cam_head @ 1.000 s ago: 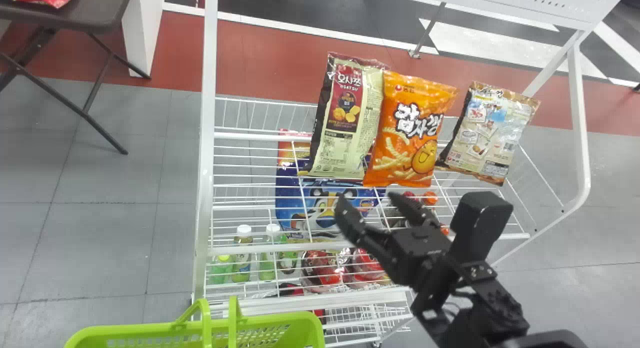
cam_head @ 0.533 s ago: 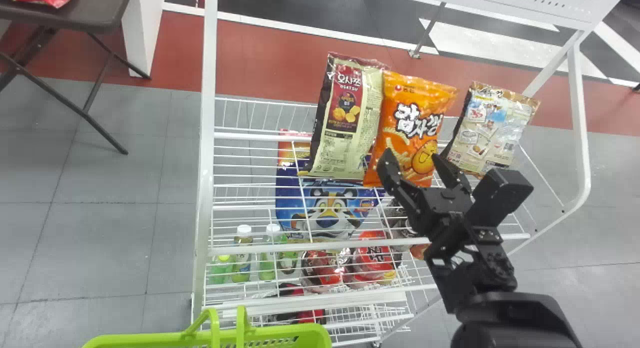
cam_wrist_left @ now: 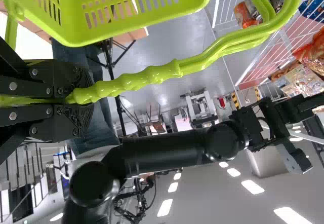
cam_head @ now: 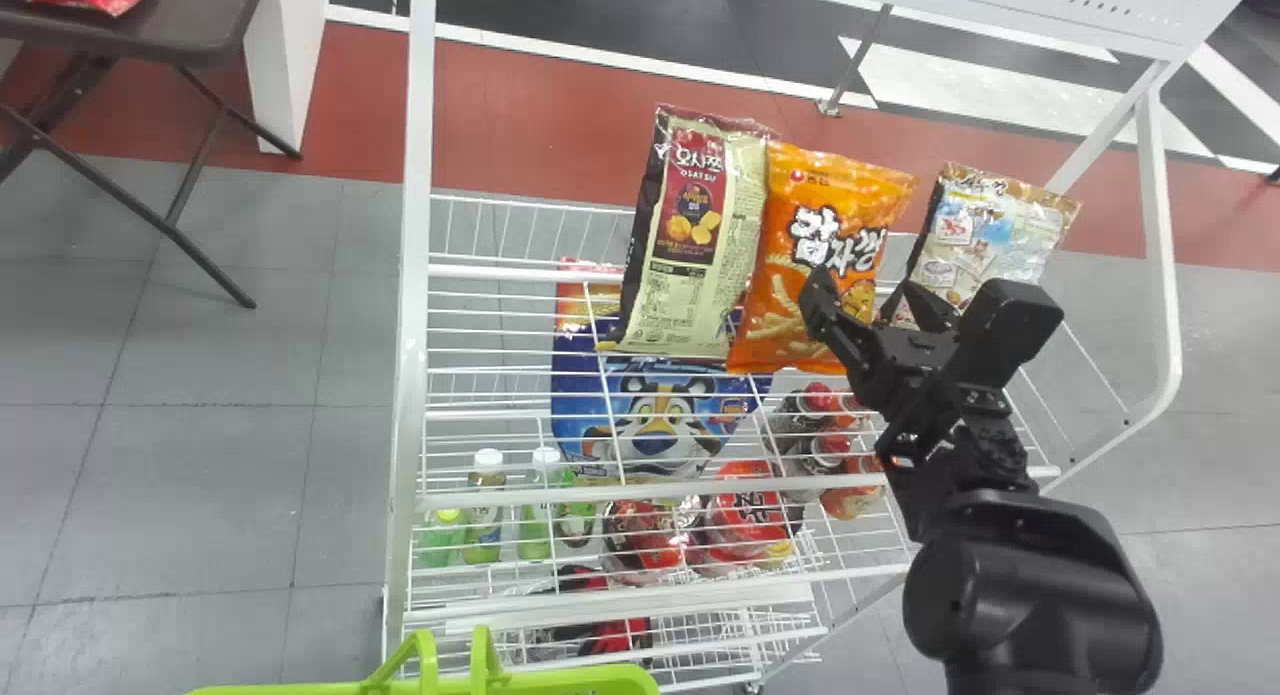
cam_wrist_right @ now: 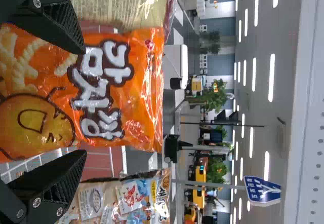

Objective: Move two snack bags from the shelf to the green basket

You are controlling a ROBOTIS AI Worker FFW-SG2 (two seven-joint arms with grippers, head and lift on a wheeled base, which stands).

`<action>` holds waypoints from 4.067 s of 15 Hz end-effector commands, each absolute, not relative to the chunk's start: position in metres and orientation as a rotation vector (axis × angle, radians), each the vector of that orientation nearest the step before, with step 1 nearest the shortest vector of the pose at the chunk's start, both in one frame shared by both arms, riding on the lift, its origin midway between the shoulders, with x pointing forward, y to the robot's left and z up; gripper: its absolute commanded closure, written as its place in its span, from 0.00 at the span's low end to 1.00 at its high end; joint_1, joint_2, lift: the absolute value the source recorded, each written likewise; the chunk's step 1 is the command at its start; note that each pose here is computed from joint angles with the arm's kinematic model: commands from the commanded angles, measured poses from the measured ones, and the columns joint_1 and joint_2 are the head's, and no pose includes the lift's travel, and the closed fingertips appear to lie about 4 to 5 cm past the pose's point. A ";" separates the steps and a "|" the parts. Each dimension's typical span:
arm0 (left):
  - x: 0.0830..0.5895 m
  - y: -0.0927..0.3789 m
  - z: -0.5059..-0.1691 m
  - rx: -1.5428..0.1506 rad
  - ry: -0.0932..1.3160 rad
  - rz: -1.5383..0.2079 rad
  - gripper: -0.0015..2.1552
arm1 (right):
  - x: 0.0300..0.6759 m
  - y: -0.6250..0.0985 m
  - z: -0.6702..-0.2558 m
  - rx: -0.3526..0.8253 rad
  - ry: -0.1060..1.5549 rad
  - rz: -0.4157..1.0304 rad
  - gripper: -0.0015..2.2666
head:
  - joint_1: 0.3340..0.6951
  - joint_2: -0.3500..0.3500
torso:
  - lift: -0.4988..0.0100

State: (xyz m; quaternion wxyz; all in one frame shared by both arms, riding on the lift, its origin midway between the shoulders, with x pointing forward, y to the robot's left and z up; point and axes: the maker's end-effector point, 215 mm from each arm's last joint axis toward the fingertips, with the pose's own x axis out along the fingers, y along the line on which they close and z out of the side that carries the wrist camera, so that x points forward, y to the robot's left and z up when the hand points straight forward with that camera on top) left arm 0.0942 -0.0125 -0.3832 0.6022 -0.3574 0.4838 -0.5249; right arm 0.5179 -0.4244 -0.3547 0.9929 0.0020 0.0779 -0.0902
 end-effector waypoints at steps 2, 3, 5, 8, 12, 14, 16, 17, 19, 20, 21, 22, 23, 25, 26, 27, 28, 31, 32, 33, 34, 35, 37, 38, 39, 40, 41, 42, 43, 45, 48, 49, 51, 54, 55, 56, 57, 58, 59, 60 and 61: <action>0.097 -0.012 -0.384 -0.826 1.122 -1.214 0.98 | 0.531 -0.428 -0.380 0.005 0.238 -0.162 0.09 | 1.00 0.00 | 0.95; 0.097 -0.012 -0.384 -0.827 1.123 -1.214 0.98 | 0.536 -0.425 -0.386 -0.005 0.261 -0.158 0.11 | 1.00 0.00 | 0.95; 0.098 -0.012 -0.382 -0.824 1.116 -1.217 0.98 | 0.543 -0.415 -0.394 0.002 0.296 -0.126 0.25 | 1.00 0.00 | 0.95; 0.099 -0.009 -0.381 -0.827 1.111 -1.213 0.98 | 0.544 -0.401 -0.397 0.014 0.314 -0.112 0.99 | 1.00 0.00 | 0.95; 0.099 -0.008 -0.379 -0.828 1.107 -1.213 0.98 | 0.538 -0.403 -0.377 -0.016 0.243 -0.127 0.99 | 1.00 0.00 | 0.95; 0.099 -0.008 -0.379 -0.827 1.108 -1.213 0.98 | 0.528 -0.409 -0.354 -0.044 0.185 -0.166 0.99 | 1.00 0.00 | 0.95; 0.099 -0.009 -0.379 -0.830 1.106 -1.214 0.98 | 0.517 -0.413 -0.333 -0.057 0.148 -0.193 0.99 | 1.00 0.00 | 0.95; 0.099 -0.009 -0.378 -0.828 1.105 -1.214 0.98 | 0.507 -0.415 -0.320 -0.046 0.124 -0.199 0.99 | 1.00 0.00 | 0.95; 0.100 -0.008 -0.377 -0.824 1.101 -1.214 0.98 | 0.482 -0.409 -0.293 -0.028 0.089 -0.191 0.99 | 1.00 0.00 | 0.95; 0.101 -0.008 -0.376 -0.825 1.099 -1.214 0.98 | 0.465 -0.404 -0.287 0.000 0.114 -0.181 0.99 | 1.00 0.00 | 0.95; 0.101 -0.008 -0.376 -0.824 1.098 -1.215 0.98 | 0.447 -0.396 -0.287 0.042 0.154 -0.161 0.99 | 1.00 0.00 | 0.95; 0.103 -0.009 -0.375 -0.820 1.092 -1.217 0.98 | 0.433 -0.388 -0.294 0.076 0.213 -0.143 0.99 | 1.00 0.00 | 0.95; 0.105 -0.010 -0.375 -0.822 1.089 -1.217 0.98 | 0.416 -0.372 -0.303 0.106 0.294 -0.100 0.99 | 1.00 0.00 | 0.95; 0.107 -0.012 -0.374 -0.818 1.083 -1.222 0.98 | 0.381 -0.341 -0.330 0.117 0.470 -0.021 0.99 | 1.00 0.00 | 0.95; 0.108 -0.012 -0.373 -0.816 1.081 -1.223 0.98 | 0.359 -0.321 -0.348 0.144 0.575 0.029 0.99 | 1.00 0.00 | 0.95; 0.108 -0.012 -0.374 -0.816 1.082 -1.221 0.98 | 0.337 -0.301 -0.364 0.180 0.671 0.085 0.99 | 1.00 0.00 | 0.95; 0.108 -0.012 -0.374 -0.814 1.081 -1.220 0.98 | 0.320 -0.283 -0.376 0.224 0.744 0.138 0.99 | 1.00 0.00 | 0.95; 0.109 -0.014 -0.373 -0.809 1.079 -1.224 0.98 | 0.260 -0.233 -0.409 0.310 0.961 0.263 0.99 | 1.00 0.00 | 0.95; 0.109 -0.014 -0.373 -0.809 1.079 -1.224 0.98 | 0.249 -0.222 -0.411 0.325 0.990 0.299 0.99 | 1.00 0.00 | 0.95; 0.110 -0.013 -0.374 -0.808 1.079 -1.221 0.98 | 0.246 -0.217 -0.410 0.323 0.994 0.313 0.99 | 1.00 0.00 | 0.95; 0.110 -0.013 -0.374 -0.806 1.078 -1.220 0.98 | 0.244 -0.213 -0.408 0.322 0.994 0.327 0.99 | 1.00 0.00 | 0.95; 0.111 -0.014 -0.373 -0.807 1.076 -1.222 0.98 | 0.239 -0.210 -0.406 0.315 0.996 0.338 0.99 | 1.00 0.00 | 0.95; 0.111 -0.016 -0.373 -0.805 1.075 -1.225 0.98 | 0.234 -0.198 -0.399 0.319 0.991 0.379 0.99 | 1.00 0.00 | 0.95; 0.111 -0.017 -0.373 -0.802 1.076 -1.226 0.98 | 0.232 -0.191 -0.393 0.332 0.984 0.409 0.99 | 1.00 0.00 | 0.95; 0.110 -0.018 -0.372 -0.802 1.076 -1.230 0.98 | 0.232 -0.188 -0.387 0.332 0.972 0.425 0.99 | 1.00 0.00 | 0.95; 0.110 -0.018 -0.373 -0.798 1.077 -1.228 0.98 | 0.230 -0.184 -0.382 0.330 0.964 0.441 0.99 | 1.00 0.00 | 0.95; 0.110 -0.019 -0.373 -0.799 1.079 -1.228 0.98 | 0.228 -0.180 -0.376 0.345 0.955 0.462 0.99 | 1.00 0.00 | 0.95; 0.109 -0.020 -0.373 -0.797 1.080 -1.229 0.98 | 0.225 -0.175 -0.374 0.357 0.957 0.482 0.99 | 1.00 0.00 | 0.95; 0.109 -0.021 -0.372 -0.796 1.079 -1.233 0.98 | 0.220 -0.170 -0.377 0.363 0.970 0.491 0.99 | 1.00 0.00 | 0.95; 0.108 -0.024 -0.372 -0.790 1.079 -1.238 0.98 | 0.202 -0.154 -0.384 0.382 1.012 0.528 0.99 | 1.00 0.00 | 0.95; 0.106 -0.033 -0.370 -0.770 1.080 -1.253 0.98 | 0.177 -0.136 -0.396 0.393 1.076 0.573 0.99 | 1.00 0.00 | 0.95; 0.104 -0.035 -0.370 -0.765 1.082 -1.256 0.98 | 0.170 -0.133 -0.402 0.401 1.100 0.582 0.99 | 1.00 0.00 | 0.95; 0.101 -0.037 -0.368 -0.765 1.084 -1.259 0.98 | 0.160 -0.129 -0.417 0.414 1.148 0.590 0.99 | 1.00 0.00 | 0.95; 0.094 -0.038 -0.365 -0.762 1.089 -1.257 0.98 | 0.144 -0.134 -0.452 0.417 1.242 0.564 0.99 | 1.00 0.00 | 0.95; 0.093 -0.036 -0.366 -0.759 1.092 -1.253 0.98 | 0.139 -0.136 -0.463 0.412 1.271 0.553 0.99 | 1.00 0.00 | 0.95; 0.091 -0.037 -0.365 -0.762 1.092 -1.254 0.98 | 0.132 -0.139 -0.476 0.405 1.305 0.538 0.99 | 1.00 0.00 | 0.95; 0.090 -0.037 -0.365 -0.761 1.094 -1.254 0.98 | 0.125 -0.143 -0.488 0.398 1.339 0.518 0.99 | 1.00 0.00 | 0.95; 0.089 -0.038 -0.365 -0.763 1.096 -1.257 0.98 | 0.125 -0.148 -0.498 0.396 1.357 0.498 0.99 | 1.00 0.00 | 0.95; 0.088 -0.038 -0.366 -0.760 1.099 -1.256 0.98 | 0.129 -0.153 -0.506 0.398 1.365 0.483 0.97 | 1.00 0.00 | 0.95; 0.088 -0.039 -0.365 -0.761 1.097 -1.258 0.98 | 0.131 -0.158 -0.509 0.394 1.368 0.470 0.87 | 1.00 0.00 | 0.95; 0.087 -0.038 -0.365 -0.761 1.097 -1.257 0.98 | 0.133 -0.162 -0.510 0.394 1.365 0.460 0.54 | 1.00 0.00 | 0.95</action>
